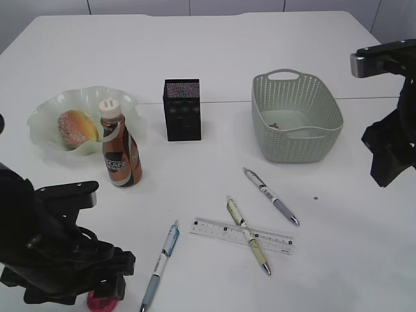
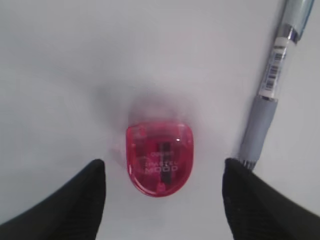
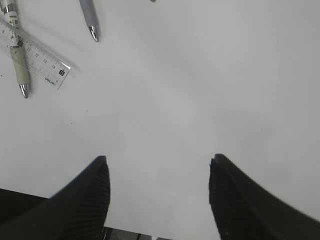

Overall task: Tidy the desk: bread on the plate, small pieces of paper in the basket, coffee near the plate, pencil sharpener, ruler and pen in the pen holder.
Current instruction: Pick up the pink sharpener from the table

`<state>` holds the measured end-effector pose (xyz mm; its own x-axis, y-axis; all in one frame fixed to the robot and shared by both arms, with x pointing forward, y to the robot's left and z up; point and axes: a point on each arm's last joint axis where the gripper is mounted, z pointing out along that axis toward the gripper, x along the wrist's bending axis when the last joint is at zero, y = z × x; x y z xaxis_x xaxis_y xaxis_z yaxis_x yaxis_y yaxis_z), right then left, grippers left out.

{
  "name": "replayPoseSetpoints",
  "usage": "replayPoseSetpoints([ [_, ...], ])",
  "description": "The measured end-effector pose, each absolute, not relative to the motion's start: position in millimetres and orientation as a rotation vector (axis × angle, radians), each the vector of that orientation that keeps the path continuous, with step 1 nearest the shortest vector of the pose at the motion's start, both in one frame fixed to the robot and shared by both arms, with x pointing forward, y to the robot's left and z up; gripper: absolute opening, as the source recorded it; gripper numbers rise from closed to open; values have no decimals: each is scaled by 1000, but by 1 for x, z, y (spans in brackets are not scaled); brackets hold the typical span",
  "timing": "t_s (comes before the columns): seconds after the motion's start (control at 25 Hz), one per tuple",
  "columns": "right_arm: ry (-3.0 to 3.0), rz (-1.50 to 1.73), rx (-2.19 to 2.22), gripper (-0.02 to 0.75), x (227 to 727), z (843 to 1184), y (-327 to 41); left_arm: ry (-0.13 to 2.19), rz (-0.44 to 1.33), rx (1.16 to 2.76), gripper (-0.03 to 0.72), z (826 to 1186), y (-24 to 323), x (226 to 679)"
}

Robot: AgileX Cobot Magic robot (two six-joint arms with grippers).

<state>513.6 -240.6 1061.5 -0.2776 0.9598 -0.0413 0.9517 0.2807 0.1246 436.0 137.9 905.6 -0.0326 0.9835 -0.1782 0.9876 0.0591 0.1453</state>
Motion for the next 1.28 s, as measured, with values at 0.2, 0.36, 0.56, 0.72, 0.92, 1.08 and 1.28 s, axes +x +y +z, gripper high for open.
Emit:
replayPoseSetpoints([
  [0.2, 2425, 114, 1818, 458, 514, 1062, -241, 2161, -34, 1993, 535, 896, 137, 437],
  [0.36, 2425, 114, 1818, 458, 514, 1062, -241, 2158, -31, 1972, 529, 894, 136, 439],
  [0.56, 2425, 114, 1818, 458, 514, 1062, -241, 2140, -25, 1940, 524, 894, 134, 441],
  [0.72, 2424, 118, 1817, 458, 514, 1062, -241, 2148, -25, 1947, 520, 890, 134, 442],
  [0.92, 2424, 118, 1817, 459, 514, 1062, -241, 2151, -25, 1944, 513, 888, 133, 443],
  [1.08, 2424, 118, 1817, 459, 514, 1061, -241, 2139, -21, 1932, 512, 888, 132, 444],
  [1.28, 2425, 117, 1815, 459, 514, 1061, -241, 2157, -23, 1948, 508, 880, 131, 445],
])
